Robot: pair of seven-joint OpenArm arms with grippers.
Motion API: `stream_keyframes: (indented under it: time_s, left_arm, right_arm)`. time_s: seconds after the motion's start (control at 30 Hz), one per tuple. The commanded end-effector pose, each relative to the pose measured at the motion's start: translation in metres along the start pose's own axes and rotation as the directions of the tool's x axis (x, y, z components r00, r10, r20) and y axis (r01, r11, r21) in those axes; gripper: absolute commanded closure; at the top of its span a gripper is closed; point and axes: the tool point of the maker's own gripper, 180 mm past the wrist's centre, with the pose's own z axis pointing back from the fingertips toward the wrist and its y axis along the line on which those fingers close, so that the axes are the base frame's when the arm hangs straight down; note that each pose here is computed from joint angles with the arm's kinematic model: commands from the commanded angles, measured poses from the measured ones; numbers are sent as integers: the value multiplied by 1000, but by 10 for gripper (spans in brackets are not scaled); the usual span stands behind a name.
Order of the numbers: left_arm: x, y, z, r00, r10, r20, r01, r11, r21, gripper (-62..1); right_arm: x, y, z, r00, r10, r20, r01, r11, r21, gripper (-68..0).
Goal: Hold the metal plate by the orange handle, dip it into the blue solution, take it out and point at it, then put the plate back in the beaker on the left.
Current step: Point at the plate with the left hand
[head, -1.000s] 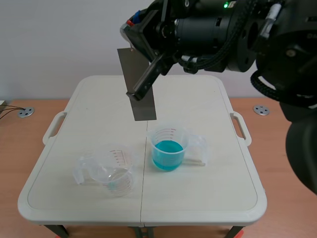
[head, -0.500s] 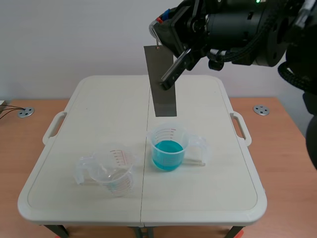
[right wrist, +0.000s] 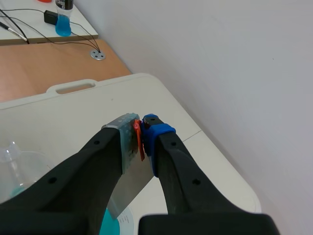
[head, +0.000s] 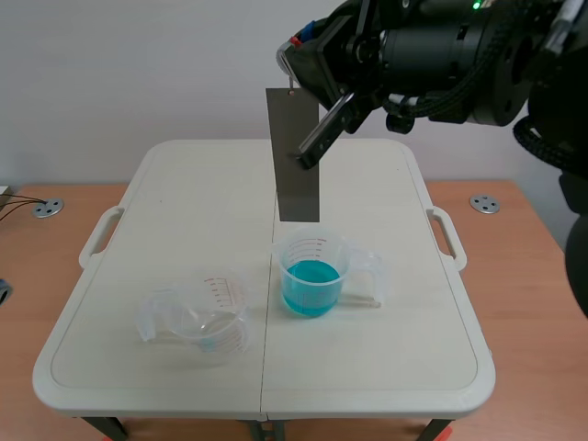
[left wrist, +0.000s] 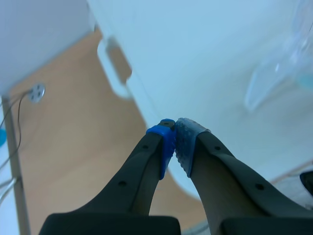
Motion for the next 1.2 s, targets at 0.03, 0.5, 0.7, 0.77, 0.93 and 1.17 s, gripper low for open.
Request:
stream_keyframes:
  time_s: [0.03,0.5,0.7,0.77,0.93,1.17]
  left_arm:
    - [24,-8,-16,997,0,74,2,1000,-25,-15]
    - [106,-81,-67,966,17,257,47,970,-240,-15]
    - [118,-109,-78,961,-9,277,97,947,-306,-15]
    - [122,-115,-82,959,-12,284,106,942,-319,-15]
    - [123,-123,-94,960,-6,281,105,934,-340,-15]
    - [119,-123,-112,964,-9,265,102,935,-340,-15]
  right_arm:
    - [10,-1,-1,999,10,37,-10,1000,7,-15]
    - [10,0,3,999,6,46,-8,999,32,-15]
    - [10,0,3,999,6,46,-7,999,32,-15]
    - [10,0,3,999,6,46,-7,999,32,-15]
    - [10,0,3,999,6,46,-7,999,32,-15]
    - [9,0,3,999,6,44,-8,999,32,-15]
